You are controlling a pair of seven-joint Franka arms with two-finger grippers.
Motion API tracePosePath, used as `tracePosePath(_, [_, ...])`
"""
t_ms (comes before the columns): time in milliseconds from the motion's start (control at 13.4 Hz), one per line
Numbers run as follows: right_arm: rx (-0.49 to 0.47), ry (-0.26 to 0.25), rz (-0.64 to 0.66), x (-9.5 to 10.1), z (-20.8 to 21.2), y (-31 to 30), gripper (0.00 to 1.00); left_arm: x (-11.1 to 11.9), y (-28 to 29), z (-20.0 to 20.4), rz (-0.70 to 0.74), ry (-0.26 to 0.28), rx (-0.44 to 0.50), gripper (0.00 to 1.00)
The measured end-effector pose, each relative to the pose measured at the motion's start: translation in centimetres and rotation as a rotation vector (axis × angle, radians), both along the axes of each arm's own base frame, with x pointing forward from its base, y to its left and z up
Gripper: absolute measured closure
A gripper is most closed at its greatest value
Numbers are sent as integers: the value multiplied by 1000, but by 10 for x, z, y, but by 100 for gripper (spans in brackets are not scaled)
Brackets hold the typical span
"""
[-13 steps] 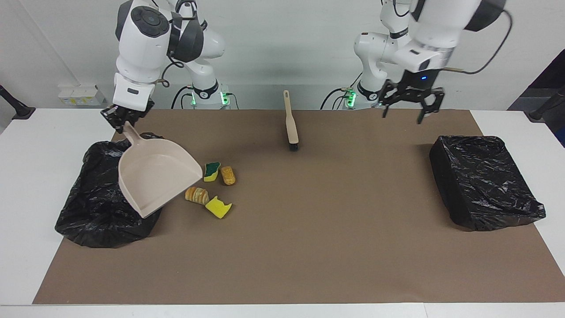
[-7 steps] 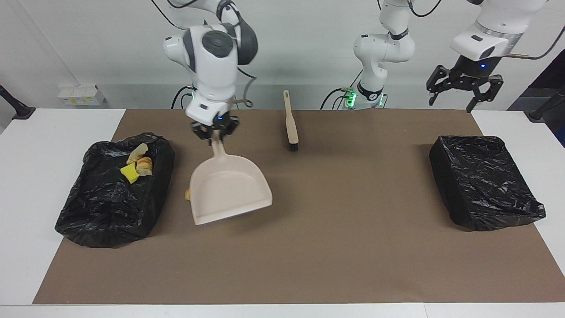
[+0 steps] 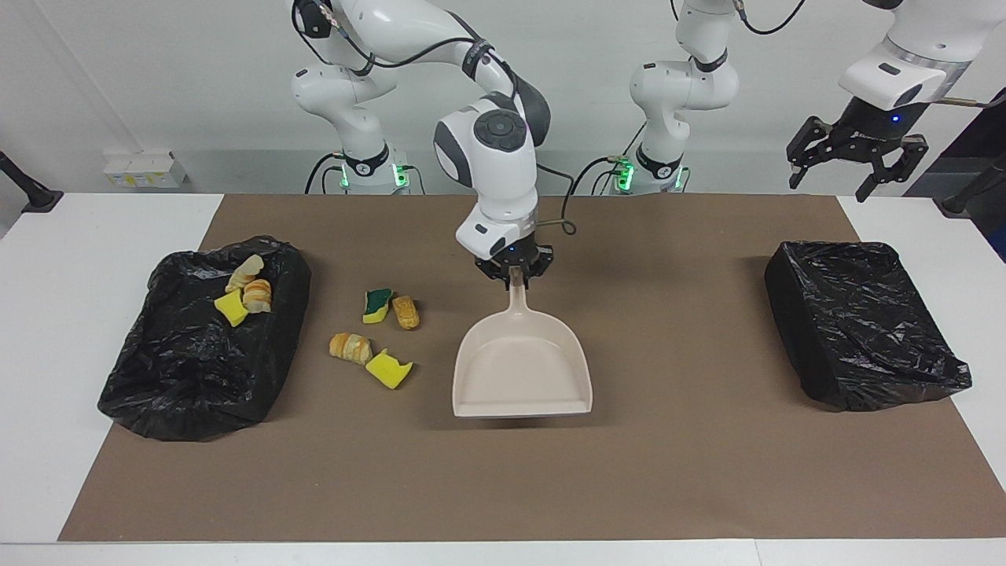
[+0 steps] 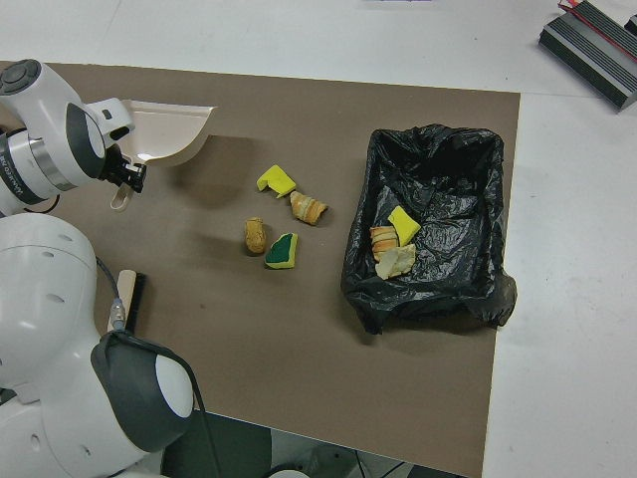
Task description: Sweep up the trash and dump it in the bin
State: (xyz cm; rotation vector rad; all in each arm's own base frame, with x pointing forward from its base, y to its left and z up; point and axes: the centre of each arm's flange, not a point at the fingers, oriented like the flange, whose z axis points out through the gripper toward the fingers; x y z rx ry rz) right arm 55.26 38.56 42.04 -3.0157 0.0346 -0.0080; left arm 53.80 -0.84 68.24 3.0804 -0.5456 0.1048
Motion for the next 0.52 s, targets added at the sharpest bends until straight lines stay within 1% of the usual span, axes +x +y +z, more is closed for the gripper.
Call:
tracePosePath(149, [6,8,-15,-1,-25,14,68,0,3,0,6,-1,0,0])
tracePosePath(299, [-6,35,-16,0,-47,17,68,0,3,1,6,-2,0,0])
tracePosePath(522, [-19,59,-20,0,-65,15,68,0,3,1,6,-2,0,0])
